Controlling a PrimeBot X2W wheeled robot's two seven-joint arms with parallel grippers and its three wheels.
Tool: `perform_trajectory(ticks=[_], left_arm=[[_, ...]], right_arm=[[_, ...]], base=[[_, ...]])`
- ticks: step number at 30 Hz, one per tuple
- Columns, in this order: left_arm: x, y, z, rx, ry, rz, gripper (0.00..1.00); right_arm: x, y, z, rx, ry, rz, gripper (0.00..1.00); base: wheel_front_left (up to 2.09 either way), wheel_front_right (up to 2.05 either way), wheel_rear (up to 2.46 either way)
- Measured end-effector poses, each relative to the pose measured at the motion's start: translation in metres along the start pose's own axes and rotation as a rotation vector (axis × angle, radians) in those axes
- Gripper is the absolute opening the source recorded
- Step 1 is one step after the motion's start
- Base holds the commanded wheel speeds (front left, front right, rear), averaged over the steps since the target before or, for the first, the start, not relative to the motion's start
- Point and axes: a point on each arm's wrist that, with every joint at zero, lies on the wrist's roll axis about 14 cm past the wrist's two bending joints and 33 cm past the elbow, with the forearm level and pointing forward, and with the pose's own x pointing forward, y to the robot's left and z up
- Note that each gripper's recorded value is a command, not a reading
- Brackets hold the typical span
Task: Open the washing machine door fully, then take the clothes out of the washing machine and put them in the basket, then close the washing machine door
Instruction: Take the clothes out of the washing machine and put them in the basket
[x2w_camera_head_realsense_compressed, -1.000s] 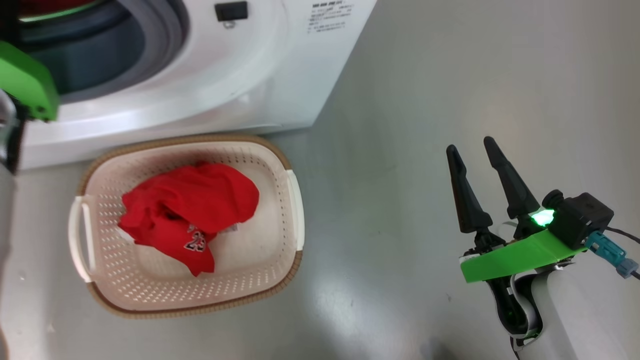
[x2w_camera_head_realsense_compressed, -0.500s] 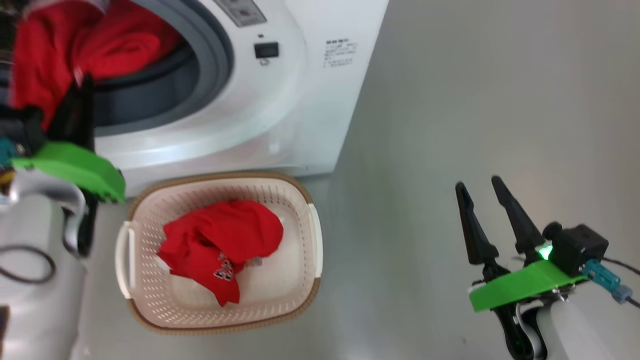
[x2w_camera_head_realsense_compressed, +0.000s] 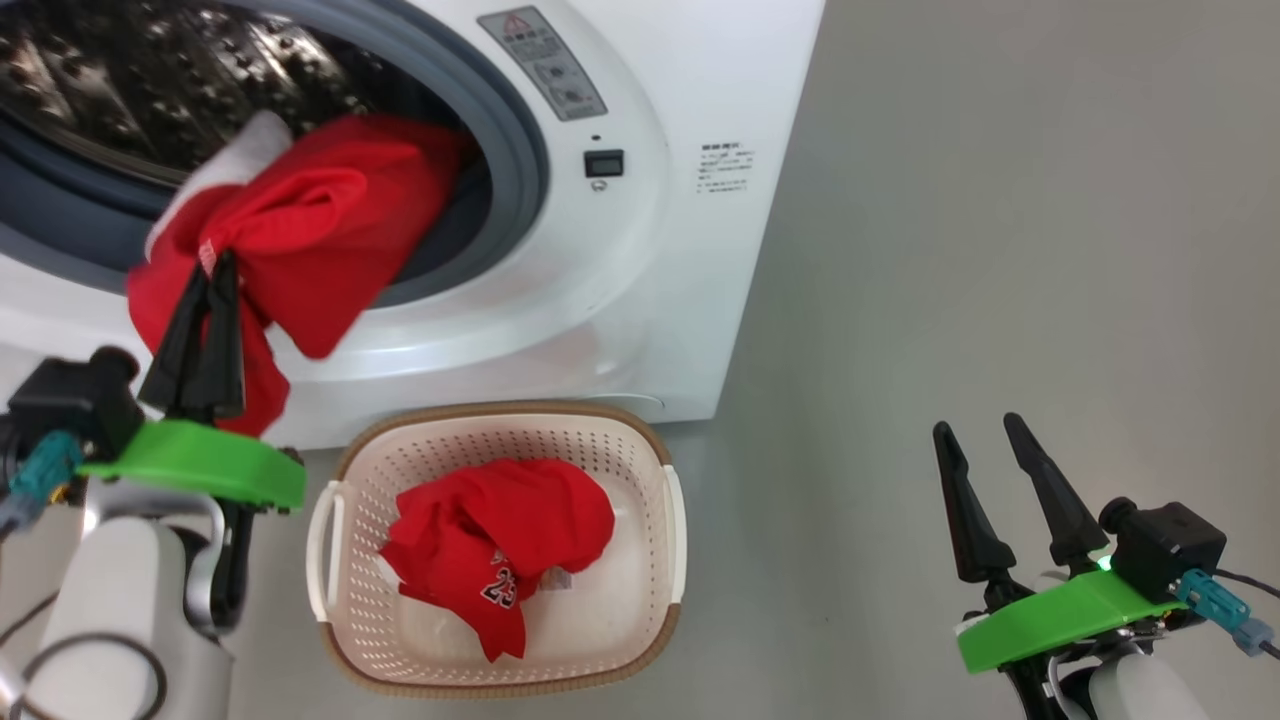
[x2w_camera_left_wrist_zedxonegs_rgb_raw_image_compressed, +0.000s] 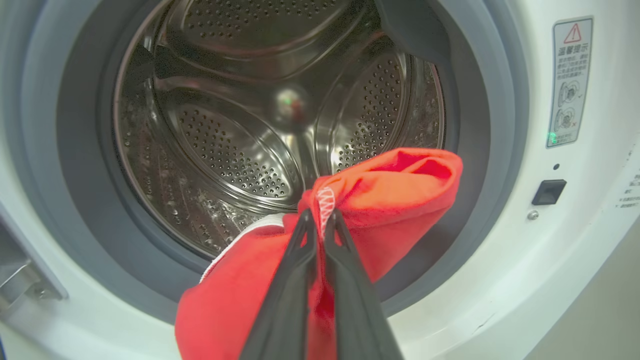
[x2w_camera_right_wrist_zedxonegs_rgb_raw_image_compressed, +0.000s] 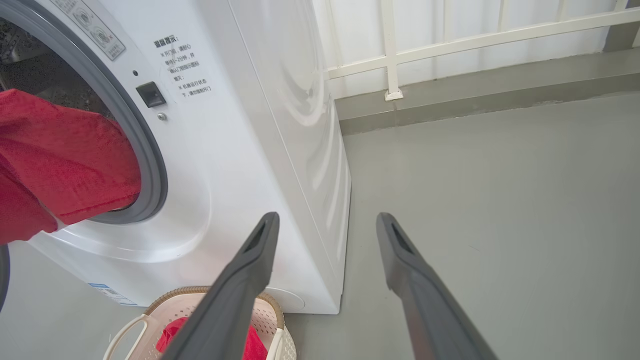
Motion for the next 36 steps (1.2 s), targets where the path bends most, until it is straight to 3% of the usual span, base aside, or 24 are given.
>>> perform_trajectory(ticks=[11, 18, 22, 36], left_arm=[[-0.026, 0.000, 0.041, 0.006, -0.132, 0.010, 0.00], [-0.033, -0.002, 0.036, -0.006, -0.134, 0.012, 0.00], [-0.039, -0.004, 0.012, -0.017, -0.072, 0.010, 0.00], [-0.065, -0.041, -0.134, -0.093, 0.348, -0.079, 0.00]], right_arm=[[0.000, 0.009, 0.005, 0.001, -0.015, 0.024, 1.00], [0.003, 0.007, 0.001, 0.003, -0.005, 0.019, 1.00], [0.004, 0.005, -0.005, 0.004, 0.011, 0.015, 1.00], [0.029, -0.002, -0.027, 0.008, 0.058, 0.006, 1.00]], base=[[0.00, 0.00, 0.00], [0.00, 0.00, 0.00], [0.00, 0.00, 0.00], [0.00, 0.00, 0.00]])
